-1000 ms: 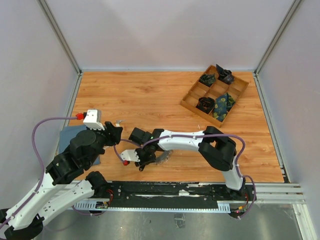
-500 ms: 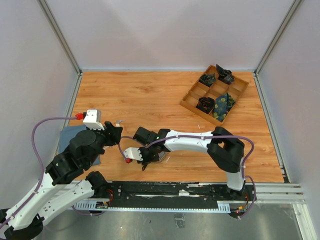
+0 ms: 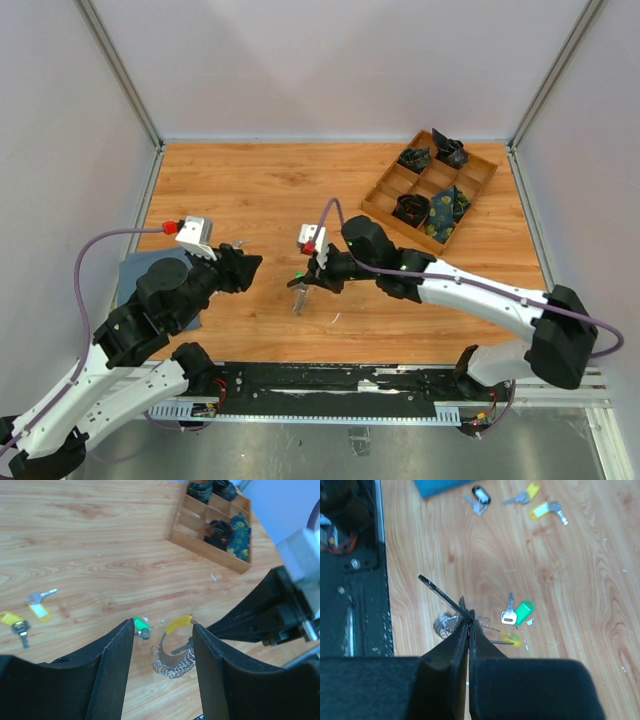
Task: Put the keys on the keyring
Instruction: Pick up the keyring from the center of the board.
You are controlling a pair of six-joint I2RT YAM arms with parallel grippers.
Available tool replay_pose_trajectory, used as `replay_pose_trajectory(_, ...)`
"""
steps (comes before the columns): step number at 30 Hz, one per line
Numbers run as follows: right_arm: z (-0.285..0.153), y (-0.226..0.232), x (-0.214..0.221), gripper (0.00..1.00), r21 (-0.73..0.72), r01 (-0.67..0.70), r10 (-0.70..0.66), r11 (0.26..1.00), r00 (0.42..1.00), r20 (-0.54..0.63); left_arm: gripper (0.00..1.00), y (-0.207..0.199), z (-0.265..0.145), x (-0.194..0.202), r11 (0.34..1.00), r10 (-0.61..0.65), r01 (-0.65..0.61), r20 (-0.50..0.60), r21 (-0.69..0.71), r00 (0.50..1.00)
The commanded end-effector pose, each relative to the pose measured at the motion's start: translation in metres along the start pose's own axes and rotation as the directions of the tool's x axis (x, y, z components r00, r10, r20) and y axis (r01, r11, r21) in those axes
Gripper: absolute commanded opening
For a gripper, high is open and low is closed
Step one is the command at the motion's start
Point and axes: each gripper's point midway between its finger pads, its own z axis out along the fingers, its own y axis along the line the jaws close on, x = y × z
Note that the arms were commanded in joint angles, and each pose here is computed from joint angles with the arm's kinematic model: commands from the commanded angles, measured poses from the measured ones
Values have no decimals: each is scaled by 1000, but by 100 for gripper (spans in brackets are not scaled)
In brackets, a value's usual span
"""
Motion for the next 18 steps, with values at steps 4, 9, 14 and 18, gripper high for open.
replay_pose_trajectory(4, -68, -23, -93, 1, 166, -265, 174, 950, 889, 423, 60, -47, 4, -8, 971, 10, -15, 24, 238, 1000)
replay_pose_trajectory(9, -103, -38, -111, 1, 250, -385, 213, 889, 828, 519, 69, -75, 3, -11, 925, 20, -32, 36, 379, 999)
replay_pose_trajectory(14, -129, -49, -120, 1, 303, -476, 244, 826, 785, 570, 70, -92, 6, -13, 888, 19, -40, 52, 458, 998)
replay_pose_trajectory(18, -144, -52, -127, 1, 326, -506, 242, 799, 766, 596, 70, -106, 11, -18, 859, 21, -55, 73, 509, 997)
